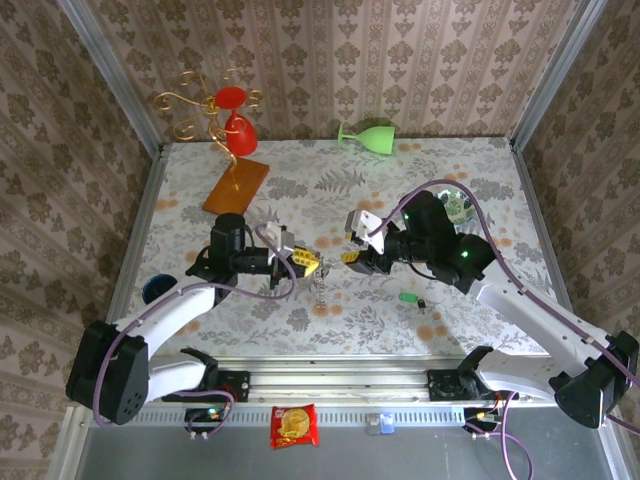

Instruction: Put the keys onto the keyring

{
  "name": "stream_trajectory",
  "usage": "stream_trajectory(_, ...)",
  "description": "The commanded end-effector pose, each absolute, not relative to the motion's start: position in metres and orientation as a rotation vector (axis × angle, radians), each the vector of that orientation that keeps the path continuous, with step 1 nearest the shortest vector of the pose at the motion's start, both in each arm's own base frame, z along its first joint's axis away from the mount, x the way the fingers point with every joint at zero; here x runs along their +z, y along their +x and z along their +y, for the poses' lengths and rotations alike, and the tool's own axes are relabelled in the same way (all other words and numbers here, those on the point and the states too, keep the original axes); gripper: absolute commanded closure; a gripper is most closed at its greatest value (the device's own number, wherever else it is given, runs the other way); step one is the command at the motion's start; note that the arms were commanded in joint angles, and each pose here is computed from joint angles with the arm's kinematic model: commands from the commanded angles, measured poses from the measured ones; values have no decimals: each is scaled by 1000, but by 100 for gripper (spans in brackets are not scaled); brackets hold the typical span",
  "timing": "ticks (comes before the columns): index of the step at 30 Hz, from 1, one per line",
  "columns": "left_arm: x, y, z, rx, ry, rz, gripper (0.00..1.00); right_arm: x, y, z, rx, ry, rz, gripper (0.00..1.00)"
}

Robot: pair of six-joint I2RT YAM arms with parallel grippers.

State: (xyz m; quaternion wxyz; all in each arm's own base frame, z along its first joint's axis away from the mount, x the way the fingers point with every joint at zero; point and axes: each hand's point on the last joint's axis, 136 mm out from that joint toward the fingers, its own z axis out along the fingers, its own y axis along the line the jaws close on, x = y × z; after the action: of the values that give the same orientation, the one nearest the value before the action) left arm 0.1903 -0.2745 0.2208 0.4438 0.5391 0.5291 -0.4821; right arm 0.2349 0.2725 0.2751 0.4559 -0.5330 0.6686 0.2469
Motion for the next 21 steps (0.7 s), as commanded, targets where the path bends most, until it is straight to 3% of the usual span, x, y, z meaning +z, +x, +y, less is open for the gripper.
stream_trajectory(1, 244, 192, -276, -1066, 1364, 1102, 100, 274, 215, 294, 889, -1297, 1659, 54)
stream_trajectory(8, 247, 199, -277, -1006, 1341, 1090, 100, 261, 231, 310, 822, -1268, 1685, 55)
stream_trajectory(21, 247, 209, -277, -1054, 1216, 1218, 100, 243, 249, 300, 324, -1342, 1564, 67)
